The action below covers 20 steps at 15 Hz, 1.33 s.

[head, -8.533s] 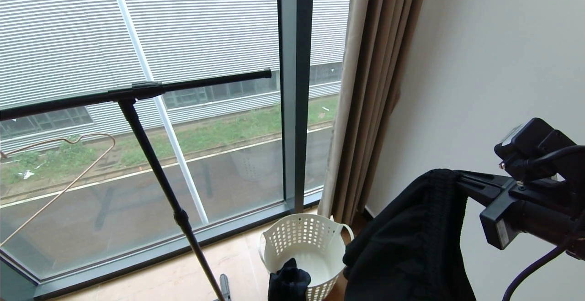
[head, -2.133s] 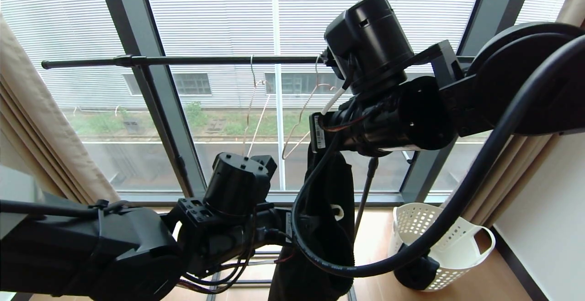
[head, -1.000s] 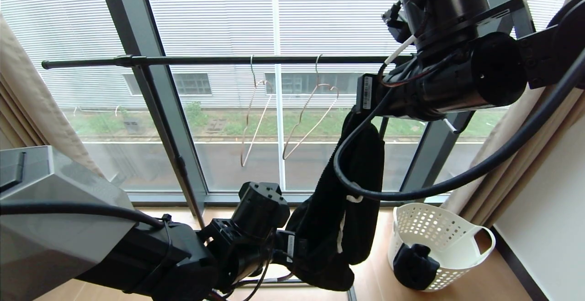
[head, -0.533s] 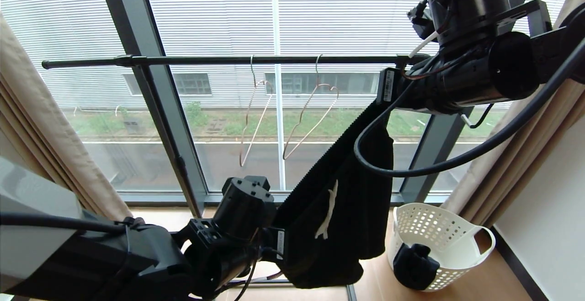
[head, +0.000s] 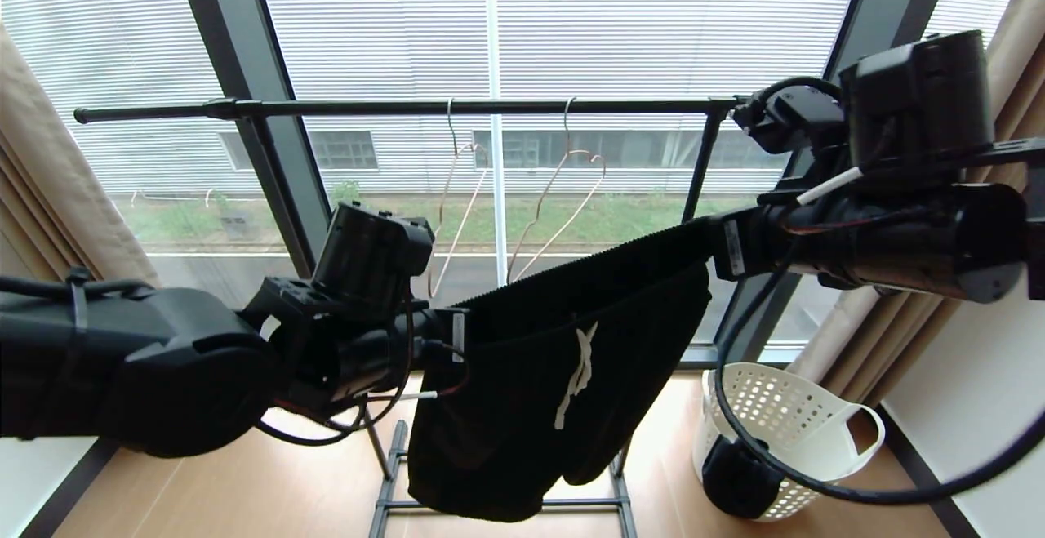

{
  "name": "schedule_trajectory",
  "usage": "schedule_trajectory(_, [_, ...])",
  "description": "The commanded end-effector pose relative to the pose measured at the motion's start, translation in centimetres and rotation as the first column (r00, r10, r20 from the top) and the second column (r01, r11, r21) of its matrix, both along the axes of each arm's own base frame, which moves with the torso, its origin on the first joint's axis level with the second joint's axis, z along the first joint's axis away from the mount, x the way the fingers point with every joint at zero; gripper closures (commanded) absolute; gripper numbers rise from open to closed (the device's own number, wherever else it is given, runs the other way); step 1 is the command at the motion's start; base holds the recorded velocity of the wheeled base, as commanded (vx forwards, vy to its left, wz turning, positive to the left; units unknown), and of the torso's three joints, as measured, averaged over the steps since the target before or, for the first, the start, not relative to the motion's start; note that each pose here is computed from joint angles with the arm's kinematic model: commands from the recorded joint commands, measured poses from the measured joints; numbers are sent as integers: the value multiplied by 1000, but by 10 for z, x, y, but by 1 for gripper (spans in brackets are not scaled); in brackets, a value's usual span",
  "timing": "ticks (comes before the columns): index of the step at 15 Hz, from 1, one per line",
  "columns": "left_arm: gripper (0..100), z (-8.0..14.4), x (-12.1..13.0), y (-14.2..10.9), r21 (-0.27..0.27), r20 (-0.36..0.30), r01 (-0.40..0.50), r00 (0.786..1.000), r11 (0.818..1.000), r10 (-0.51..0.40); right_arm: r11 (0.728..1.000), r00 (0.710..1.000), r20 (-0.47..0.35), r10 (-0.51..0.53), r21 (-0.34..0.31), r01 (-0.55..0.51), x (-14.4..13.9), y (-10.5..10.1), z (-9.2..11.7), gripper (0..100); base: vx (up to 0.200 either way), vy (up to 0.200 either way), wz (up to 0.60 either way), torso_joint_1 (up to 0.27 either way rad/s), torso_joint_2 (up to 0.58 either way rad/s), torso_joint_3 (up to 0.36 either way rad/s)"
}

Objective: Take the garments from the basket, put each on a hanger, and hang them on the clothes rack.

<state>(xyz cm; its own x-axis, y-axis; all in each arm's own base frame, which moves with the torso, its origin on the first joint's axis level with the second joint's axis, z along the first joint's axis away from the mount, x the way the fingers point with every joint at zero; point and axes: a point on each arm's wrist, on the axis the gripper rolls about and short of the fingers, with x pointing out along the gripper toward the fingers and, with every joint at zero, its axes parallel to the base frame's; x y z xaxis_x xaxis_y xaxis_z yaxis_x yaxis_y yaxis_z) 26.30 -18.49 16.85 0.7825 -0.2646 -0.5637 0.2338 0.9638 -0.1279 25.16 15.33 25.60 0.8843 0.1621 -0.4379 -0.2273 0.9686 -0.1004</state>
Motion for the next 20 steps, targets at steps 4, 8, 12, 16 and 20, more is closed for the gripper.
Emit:
schedule_trajectory(4, [100,54,27,-9,31,-38,-20,999,999,21,984,985,28,173,-47,-172,-43,-13,3,100,0,0,0,0,0,0])
schedule_trajectory(8, [100,52,28,-10,35,-46,-19,999,999,20,985,985,27,171,-23,-171,-39,-3,0,100,0,0,0,0,0,0])
schedule_trajectory(12, [100,60,35,-14,0,-14,-12,1000,1000,12,971,978,-30,205,-123,-207,-43,-6,-19,100,0,0,0,0,0,0])
schedule_trajectory(16, [100,80,65,-35,-57,79,0,997,998,4,857,888,-116,446,-231,-461,-79,14,-45,100,0,0,0,0,0,0])
schedule_trajectory(20, [100,90,84,-50,-66,140,24,990,998,-15,776,798,-156,582,-186,-602,-94,31,-48,100,0,0,0,0,0,0])
